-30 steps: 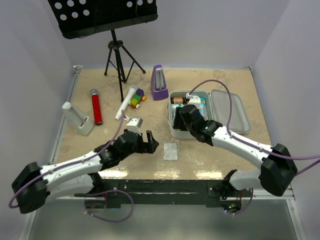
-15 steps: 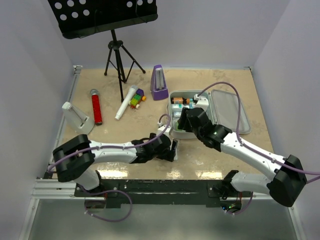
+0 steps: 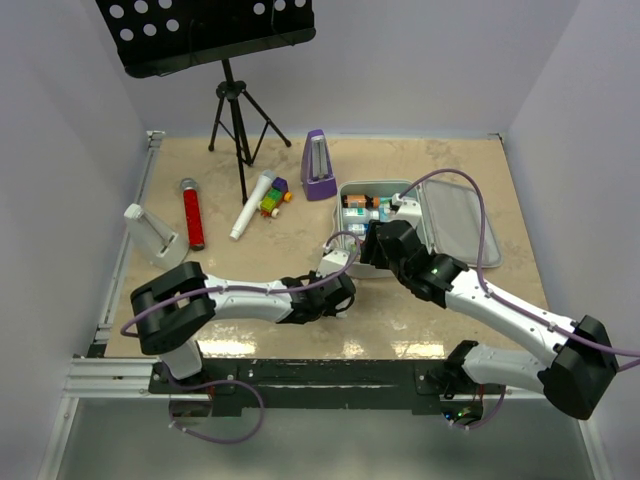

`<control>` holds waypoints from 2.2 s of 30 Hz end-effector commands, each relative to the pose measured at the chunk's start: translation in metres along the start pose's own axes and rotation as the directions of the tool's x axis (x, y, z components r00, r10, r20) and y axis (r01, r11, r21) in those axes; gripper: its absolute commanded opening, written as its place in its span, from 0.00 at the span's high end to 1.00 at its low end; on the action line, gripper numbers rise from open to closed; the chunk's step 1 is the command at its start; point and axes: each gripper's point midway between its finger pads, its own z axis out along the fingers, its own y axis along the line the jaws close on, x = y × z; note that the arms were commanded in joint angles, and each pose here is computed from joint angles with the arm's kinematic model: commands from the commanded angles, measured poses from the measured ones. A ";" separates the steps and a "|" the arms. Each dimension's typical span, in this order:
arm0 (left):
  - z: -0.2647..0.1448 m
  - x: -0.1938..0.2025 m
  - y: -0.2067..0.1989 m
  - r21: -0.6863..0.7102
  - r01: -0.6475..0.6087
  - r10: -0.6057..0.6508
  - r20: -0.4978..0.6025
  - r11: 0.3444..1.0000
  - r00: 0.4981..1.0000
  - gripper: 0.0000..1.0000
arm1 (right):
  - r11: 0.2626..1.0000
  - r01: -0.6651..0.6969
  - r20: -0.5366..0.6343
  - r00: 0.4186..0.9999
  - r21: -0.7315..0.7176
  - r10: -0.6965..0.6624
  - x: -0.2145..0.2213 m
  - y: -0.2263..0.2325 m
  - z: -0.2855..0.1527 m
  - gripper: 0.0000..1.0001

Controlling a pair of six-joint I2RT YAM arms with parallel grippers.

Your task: Organize the medicine kit

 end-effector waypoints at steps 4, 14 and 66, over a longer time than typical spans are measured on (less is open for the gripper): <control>-0.011 0.019 0.023 -0.051 -0.008 0.006 -0.043 0.999 0.999 1.00 | 1.000 -0.014 0.035 0.999 -0.008 0.015 -0.009 0.000 -0.003 0.39; -0.088 -0.009 0.063 0.037 0.229 -0.232 0.132 0.973 0.964 1.00 | 0.997 0.072 -0.053 0.996 -0.038 -0.074 0.020 0.011 0.024 0.37; -0.127 -0.129 0.065 0.113 0.190 -0.221 0.467 0.975 0.856 1.00 | 0.987 -0.100 -0.163 0.983 -0.127 0.079 0.085 0.048 -0.058 0.36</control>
